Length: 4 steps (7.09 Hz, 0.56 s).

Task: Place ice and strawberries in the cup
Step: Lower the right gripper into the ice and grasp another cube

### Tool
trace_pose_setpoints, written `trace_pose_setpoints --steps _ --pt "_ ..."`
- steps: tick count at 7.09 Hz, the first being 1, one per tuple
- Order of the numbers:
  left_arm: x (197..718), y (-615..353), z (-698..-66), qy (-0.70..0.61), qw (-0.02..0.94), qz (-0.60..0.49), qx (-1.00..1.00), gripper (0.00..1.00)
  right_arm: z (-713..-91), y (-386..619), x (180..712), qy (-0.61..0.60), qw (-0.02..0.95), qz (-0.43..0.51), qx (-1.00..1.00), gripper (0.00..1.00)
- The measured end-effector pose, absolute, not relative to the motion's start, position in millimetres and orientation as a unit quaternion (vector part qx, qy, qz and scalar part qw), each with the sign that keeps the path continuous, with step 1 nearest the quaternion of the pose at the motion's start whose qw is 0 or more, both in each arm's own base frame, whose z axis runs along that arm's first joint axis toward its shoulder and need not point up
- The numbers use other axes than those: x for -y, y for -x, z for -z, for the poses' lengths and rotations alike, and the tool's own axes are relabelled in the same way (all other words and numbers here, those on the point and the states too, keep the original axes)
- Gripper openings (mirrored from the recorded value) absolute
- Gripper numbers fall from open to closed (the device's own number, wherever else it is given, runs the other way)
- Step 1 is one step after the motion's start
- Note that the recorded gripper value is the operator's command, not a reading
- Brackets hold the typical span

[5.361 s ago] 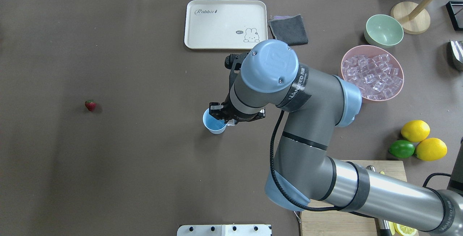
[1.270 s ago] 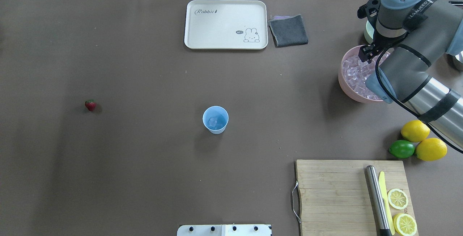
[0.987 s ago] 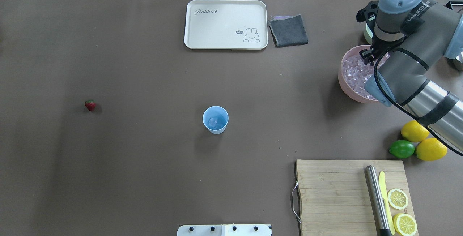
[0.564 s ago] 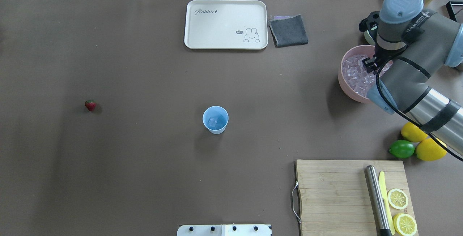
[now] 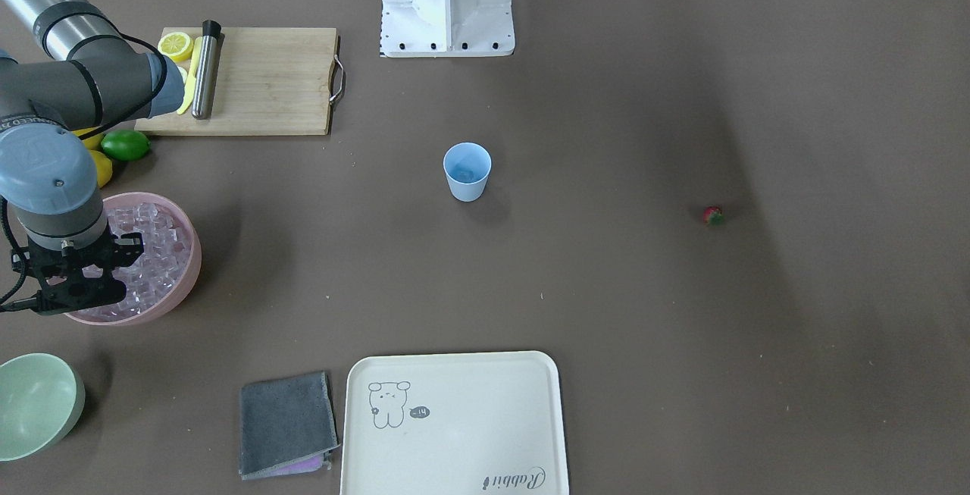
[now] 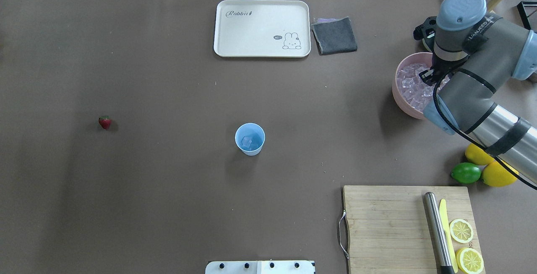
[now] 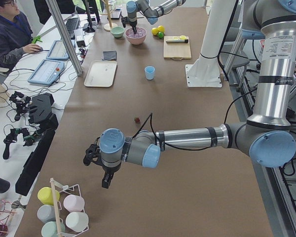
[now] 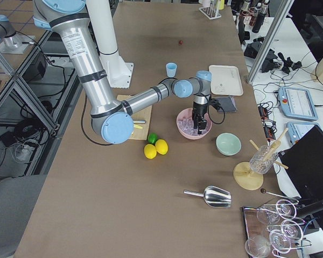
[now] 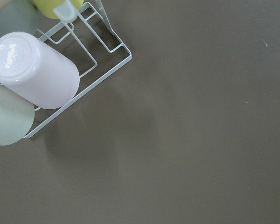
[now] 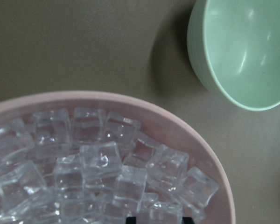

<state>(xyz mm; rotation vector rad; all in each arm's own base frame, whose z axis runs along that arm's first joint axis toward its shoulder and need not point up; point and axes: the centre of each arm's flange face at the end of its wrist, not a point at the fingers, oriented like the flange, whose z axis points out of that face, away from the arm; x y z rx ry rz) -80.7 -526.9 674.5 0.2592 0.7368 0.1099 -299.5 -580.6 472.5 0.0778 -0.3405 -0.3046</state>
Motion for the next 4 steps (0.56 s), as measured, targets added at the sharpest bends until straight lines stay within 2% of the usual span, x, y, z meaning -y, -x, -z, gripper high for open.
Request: trace_pose_setpoints --steps 2,4 --pt "530 81 -672 -0.129 0.923 -0.054 -0.359 0.98 -469 294 584 -0.041 0.973 0.149 0.17 0.0" --pt "530 81 -672 -0.129 0.923 -0.054 -0.359 0.98 -438 274 592 -0.04 0.973 0.156 0.165 0.0"
